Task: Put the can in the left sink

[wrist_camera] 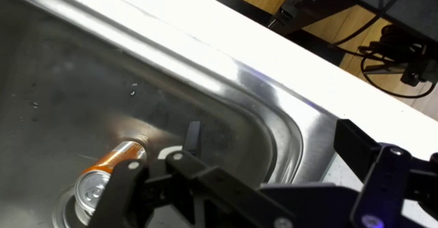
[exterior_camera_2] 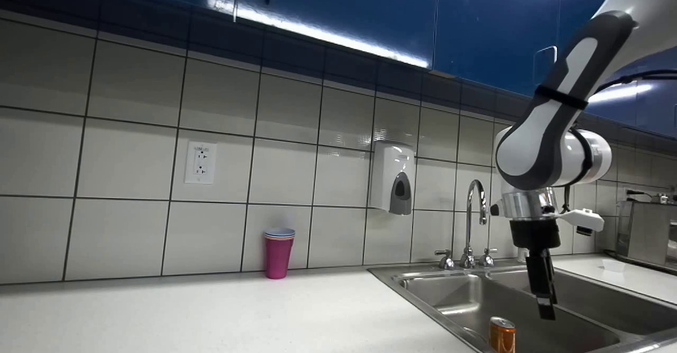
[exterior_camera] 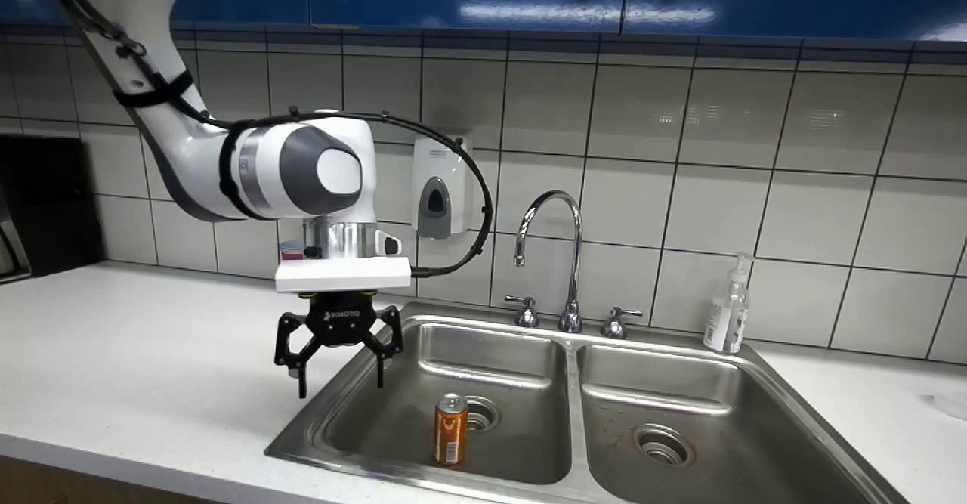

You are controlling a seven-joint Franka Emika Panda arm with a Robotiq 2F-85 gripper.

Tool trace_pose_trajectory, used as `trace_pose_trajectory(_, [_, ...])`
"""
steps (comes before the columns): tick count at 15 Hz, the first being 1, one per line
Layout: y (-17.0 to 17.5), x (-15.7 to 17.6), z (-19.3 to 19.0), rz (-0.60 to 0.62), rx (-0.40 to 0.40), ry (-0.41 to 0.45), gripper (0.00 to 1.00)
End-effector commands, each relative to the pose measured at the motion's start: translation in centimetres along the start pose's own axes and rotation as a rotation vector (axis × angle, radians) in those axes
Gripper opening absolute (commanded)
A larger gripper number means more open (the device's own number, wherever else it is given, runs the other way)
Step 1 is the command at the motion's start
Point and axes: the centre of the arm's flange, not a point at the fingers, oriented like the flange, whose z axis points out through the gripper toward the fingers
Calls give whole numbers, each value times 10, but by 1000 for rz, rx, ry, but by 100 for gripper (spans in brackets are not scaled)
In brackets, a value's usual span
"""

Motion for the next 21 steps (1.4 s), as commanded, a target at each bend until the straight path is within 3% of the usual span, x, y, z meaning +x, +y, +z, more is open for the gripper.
trace_pose_trajectory(1, [-36,-48,0,-64,-45,14,100])
trace_pose_trajectory(7, [-39,-96,13,-103,-78,-2,100])
trace_pose_trajectory(8, [-5,-42,1,-76,-51,-16,100])
trace_pose_trajectory(21, [2,-50,1,-74,-54,-18,100])
